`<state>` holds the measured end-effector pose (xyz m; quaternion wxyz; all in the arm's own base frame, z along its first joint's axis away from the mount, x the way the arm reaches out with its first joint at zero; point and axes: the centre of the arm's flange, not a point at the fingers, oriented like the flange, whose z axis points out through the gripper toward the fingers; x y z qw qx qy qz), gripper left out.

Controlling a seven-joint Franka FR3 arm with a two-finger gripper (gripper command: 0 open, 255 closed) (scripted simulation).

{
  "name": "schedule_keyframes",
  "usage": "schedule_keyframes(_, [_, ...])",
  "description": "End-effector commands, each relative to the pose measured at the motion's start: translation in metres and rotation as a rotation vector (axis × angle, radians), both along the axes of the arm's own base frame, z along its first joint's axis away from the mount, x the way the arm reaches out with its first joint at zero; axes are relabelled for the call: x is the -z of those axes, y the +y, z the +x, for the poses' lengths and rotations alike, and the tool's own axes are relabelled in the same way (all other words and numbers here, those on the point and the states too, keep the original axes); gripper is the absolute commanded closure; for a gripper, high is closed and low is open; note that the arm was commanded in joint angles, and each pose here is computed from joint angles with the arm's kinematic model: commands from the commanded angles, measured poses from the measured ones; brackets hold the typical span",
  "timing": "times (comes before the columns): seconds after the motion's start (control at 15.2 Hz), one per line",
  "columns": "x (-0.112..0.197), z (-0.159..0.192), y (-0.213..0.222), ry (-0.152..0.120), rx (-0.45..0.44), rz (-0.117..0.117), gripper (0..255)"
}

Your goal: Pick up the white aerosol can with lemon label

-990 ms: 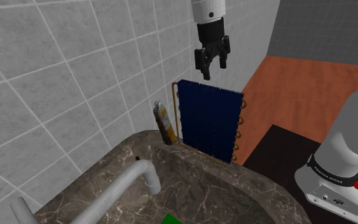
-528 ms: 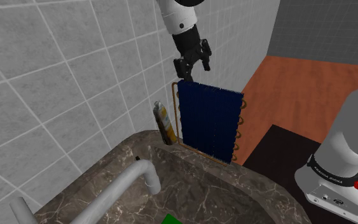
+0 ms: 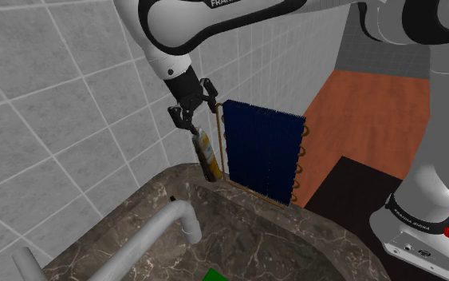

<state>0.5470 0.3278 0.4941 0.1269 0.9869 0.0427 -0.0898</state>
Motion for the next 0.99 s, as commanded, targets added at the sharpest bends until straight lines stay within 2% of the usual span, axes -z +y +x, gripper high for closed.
schedule_keyframes(0.0, [0.010,0.011,0.023,0.008,-0.014,-0.015,0])
schedule_keyframes(0.53, [0.051,0.013,0.025,0.009,-0.016,-0.017,0])
schedule_keyframes(0.66, [0.051,0.012,0.025,0.009,-0.016,-0.017,0])
schedule_keyframes(0.73, [0.051,0.012,0.025,0.009,-0.016,-0.017,255])
schedule_keyframes(0.92, [0.051,0.012,0.026,0.009,-0.016,-0.017,255])
